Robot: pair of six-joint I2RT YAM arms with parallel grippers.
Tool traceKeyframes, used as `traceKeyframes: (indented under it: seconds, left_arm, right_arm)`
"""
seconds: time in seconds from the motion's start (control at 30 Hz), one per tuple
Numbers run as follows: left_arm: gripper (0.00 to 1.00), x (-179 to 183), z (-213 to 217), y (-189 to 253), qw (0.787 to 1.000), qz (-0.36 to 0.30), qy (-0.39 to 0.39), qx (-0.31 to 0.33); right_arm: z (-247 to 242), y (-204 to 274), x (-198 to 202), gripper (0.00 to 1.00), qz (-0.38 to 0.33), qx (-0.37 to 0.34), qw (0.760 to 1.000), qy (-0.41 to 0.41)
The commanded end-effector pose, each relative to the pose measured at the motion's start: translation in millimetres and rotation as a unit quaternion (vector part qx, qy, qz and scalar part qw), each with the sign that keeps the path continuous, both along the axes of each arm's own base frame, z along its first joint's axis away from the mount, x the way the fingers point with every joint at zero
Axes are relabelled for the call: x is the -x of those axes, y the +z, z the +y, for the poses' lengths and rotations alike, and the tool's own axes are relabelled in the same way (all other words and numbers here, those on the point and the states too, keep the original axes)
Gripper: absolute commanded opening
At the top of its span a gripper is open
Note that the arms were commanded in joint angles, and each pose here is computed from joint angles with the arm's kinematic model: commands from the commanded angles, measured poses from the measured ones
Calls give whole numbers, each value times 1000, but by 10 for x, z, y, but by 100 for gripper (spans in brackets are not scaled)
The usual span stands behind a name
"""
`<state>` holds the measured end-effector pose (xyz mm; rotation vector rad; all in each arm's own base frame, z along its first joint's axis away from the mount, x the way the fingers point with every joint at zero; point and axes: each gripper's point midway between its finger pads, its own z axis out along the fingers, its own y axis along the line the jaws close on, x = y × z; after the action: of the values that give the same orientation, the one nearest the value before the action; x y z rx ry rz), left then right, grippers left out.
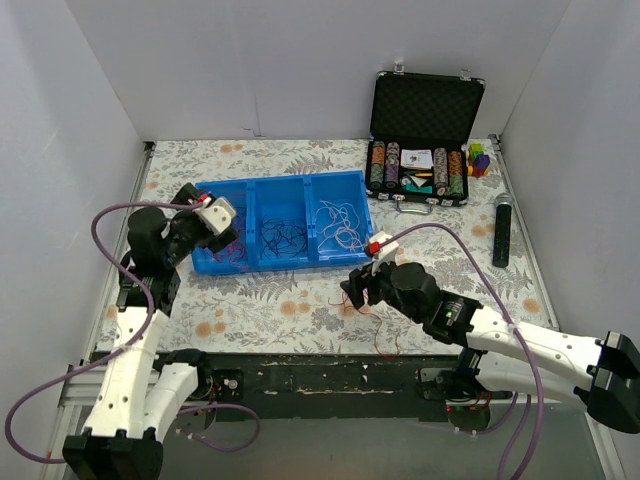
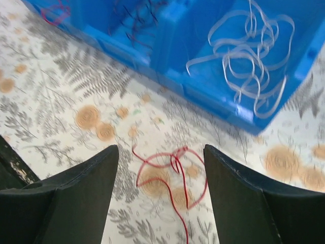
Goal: Untangle the cables
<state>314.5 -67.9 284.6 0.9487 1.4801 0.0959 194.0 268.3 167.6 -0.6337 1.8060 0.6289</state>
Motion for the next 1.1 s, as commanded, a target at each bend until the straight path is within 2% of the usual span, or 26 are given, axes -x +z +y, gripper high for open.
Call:
traceKeyframes:
  seconds: [0.0,0.1,0.33,0.43,0.53,0.6,0.63,0.67,0.7,0.73,0.9,0.97,1.07]
  left_arm:
    - [83,400,-229,166,997,8,-75,11]
    - [83,484,-217,105,997,21,-75,5]
    - [83,627,-174,45,997,32,-67,-3]
    - [83,677,-156,67,998,33,-61,-1]
    - [83,721,-125,159,998,22,-51,0]
    - [82,742,-100,224,999,15,-41,6]
    - [82,762,-62,302,1000,6,-28,10]
    - [82,761,-39,325,1000,3,-20,14]
    - [81,753,-4,370,1000,-3,-5,22]
    - [81,722,53,423,999,-10,17,35]
    - [78,618,323,600,985,-33,122,116]
    - [78,643,360,609,982,-33,135,126]
    - [78,777,323,629,982,-28,126,137]
  right_arm:
    - [-340,-406,43,77,87,55,991,-82]
    - [-425,-587,119,79,110,63,988,-89]
    - [-313,-676,42,84,91,86,989,-72]
    - [-205,-819,24,81,102,103,988,-60]
    - [-190,-1021,35,70,116,122,984,-58]
    - [-181,-1089,39,57,120,127,983,-56]
    - [-140,-1062,27,37,115,120,985,-51]
    - [-102,-1008,13,27,109,115,986,-45]
    - [-53,-940,3,12,105,108,988,-39]
    - [12,-826,-21,2,94,98,990,-30]
    - [583,-60,-30,1,29,25,997,69]
    - [834,176,-32,1,22,18,994,106]
    - [1213,673,18,1,-21,-43,985,167]
